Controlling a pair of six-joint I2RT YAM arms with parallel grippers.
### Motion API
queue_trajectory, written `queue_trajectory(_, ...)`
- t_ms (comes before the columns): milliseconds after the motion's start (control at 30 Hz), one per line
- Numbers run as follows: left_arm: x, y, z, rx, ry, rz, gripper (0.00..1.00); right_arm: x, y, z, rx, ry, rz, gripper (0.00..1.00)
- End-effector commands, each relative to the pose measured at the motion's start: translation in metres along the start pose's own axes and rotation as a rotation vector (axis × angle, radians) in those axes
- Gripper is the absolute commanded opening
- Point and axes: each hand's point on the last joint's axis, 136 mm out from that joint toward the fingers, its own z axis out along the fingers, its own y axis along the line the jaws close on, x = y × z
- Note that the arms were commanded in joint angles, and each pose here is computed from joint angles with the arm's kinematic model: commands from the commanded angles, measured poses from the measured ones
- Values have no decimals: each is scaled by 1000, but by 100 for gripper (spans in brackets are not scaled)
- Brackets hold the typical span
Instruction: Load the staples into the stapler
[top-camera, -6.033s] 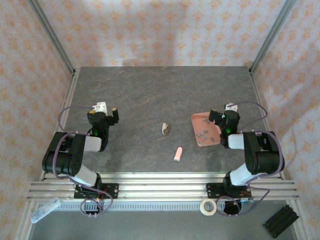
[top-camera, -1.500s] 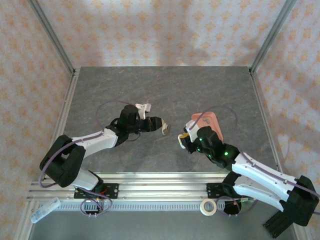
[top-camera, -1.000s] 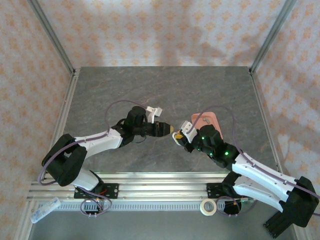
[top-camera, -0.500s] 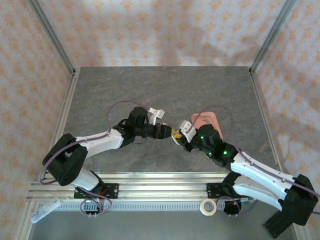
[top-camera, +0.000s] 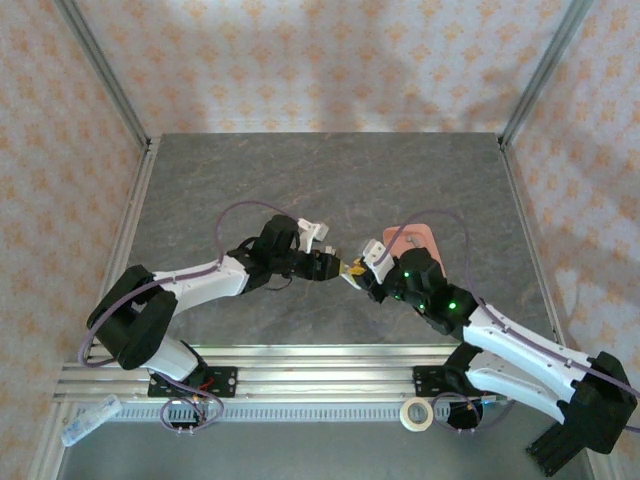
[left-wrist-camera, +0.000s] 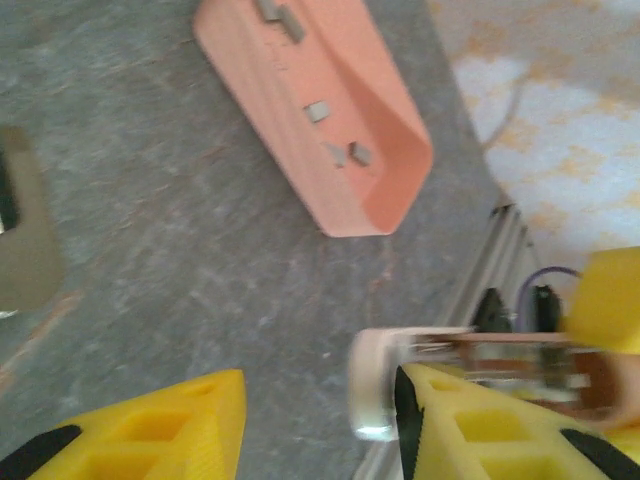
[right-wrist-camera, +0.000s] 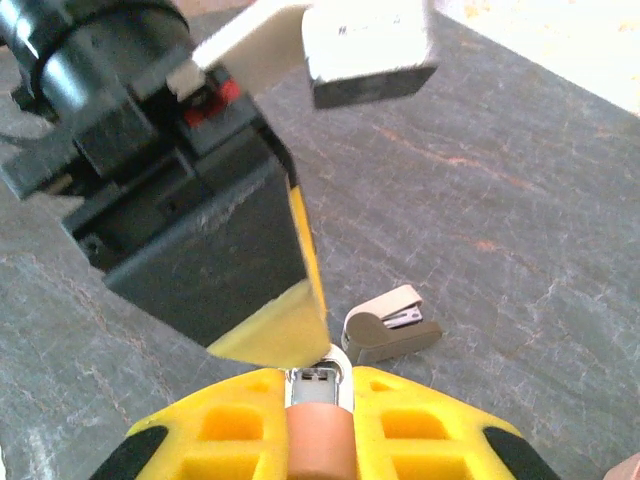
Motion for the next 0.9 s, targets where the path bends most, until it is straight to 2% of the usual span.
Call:
queue_trajectory(0,19,28,2,-135,87,10,44,-51,-6,-14,16,-173,-7,0)
queue_trajectory(333,15,36,-7,-208,50,41,47,-64,-20,-19,32,-215,32,0)
queue_trajectory(467,4,12,-17,-129,-9,134,52,-55,-20,-16,15,-163,24,0)
queue_trajectory(600,-18,-17,-33,-45,-127,217,55,-43,-13,-11,-31,-86,-26,0)
queue_trajectory(733,-36,-41,-44,35,-216,239,55,-35,-6,-5,-86,-18,-68,0)
queue_trajectory(867,-44,-52,-44,74,-235,238,55,-37,-1,2,-133,-9,-80,0)
